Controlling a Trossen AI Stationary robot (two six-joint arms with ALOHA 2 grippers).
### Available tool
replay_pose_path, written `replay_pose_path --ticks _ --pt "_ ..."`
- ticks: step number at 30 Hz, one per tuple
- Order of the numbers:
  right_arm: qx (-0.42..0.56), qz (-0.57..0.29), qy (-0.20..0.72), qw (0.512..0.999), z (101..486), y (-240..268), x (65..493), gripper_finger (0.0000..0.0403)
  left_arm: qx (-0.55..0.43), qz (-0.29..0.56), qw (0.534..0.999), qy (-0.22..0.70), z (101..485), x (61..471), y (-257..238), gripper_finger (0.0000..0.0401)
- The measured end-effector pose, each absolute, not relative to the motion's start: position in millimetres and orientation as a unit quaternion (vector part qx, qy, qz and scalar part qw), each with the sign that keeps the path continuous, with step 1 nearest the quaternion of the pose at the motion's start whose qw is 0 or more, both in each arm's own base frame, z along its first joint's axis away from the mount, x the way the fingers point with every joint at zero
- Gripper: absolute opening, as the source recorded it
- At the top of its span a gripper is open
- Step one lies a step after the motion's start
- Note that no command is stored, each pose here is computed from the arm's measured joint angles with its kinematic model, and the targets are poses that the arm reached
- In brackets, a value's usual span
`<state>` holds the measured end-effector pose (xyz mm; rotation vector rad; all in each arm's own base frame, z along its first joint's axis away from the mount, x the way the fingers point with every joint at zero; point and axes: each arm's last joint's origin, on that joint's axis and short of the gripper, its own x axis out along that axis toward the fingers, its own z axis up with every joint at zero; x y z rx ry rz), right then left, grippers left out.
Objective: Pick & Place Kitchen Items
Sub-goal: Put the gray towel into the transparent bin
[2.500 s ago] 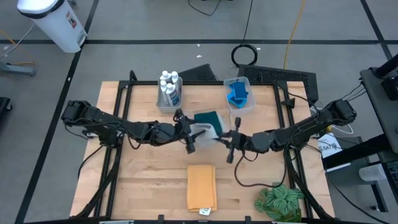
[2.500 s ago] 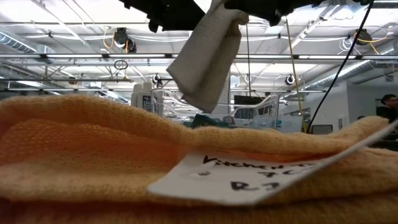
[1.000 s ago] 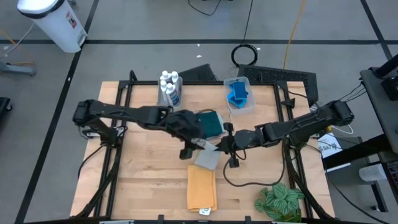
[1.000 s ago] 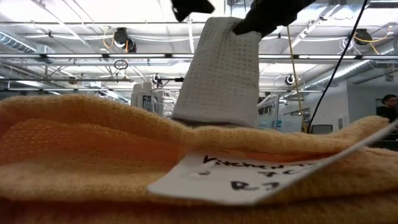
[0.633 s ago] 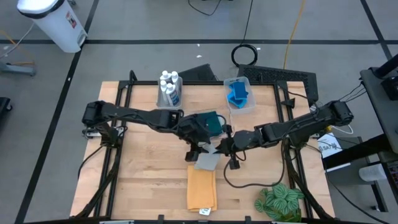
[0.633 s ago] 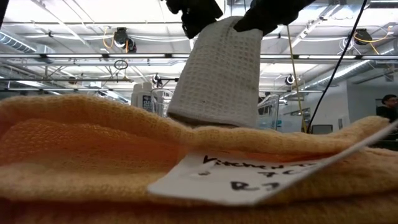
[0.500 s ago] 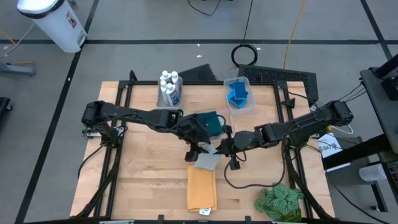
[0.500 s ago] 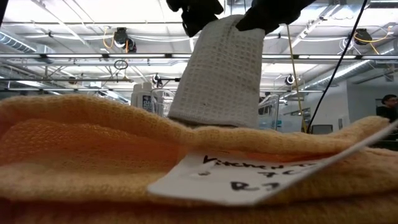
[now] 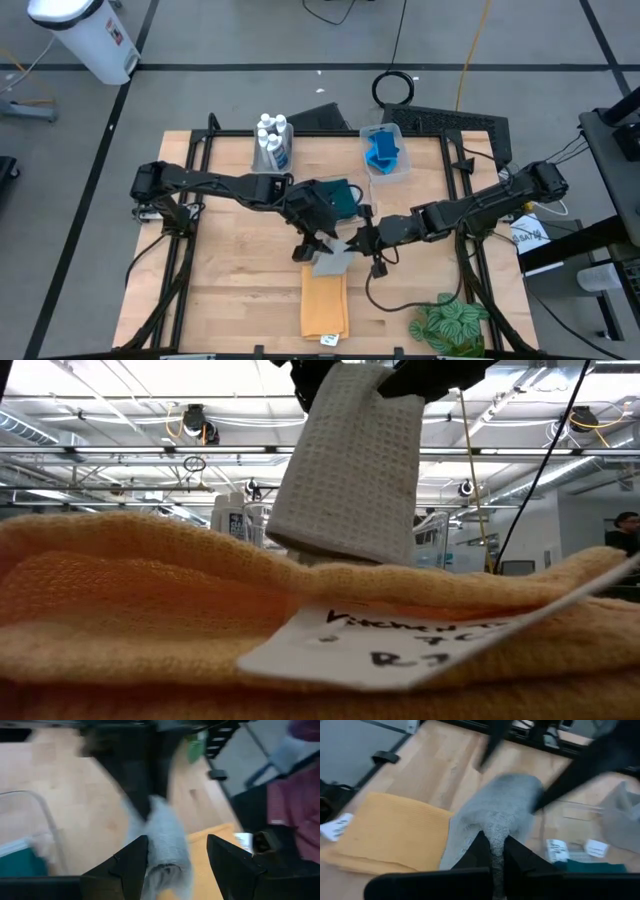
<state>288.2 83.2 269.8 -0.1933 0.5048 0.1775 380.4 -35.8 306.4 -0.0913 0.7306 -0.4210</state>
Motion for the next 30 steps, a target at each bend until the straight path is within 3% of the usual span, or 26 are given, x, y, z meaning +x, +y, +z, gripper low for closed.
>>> replay_pose_path --ticks 22,26,30 --pt "-0.11 0.066 0.23 0.965 275.5 82.1 287.2 0.0 -0.065 -0.159 0.91 0.378 301.6 380.2 -26.4 0.0202" --pt "-0.113 0.067 0.227 0.965 276.5 82.0 287.1 0.0 -0.062 -0.161 0.911 0.376 302.1 380.5 -27.4 0.0155" --pt "-0.113 0.067 0.227 0.965 276.5 82.0 287.1 0.0002 -0.053 -0.165 0.911 0.375 302.0 380.4 -27.6 0.0064"
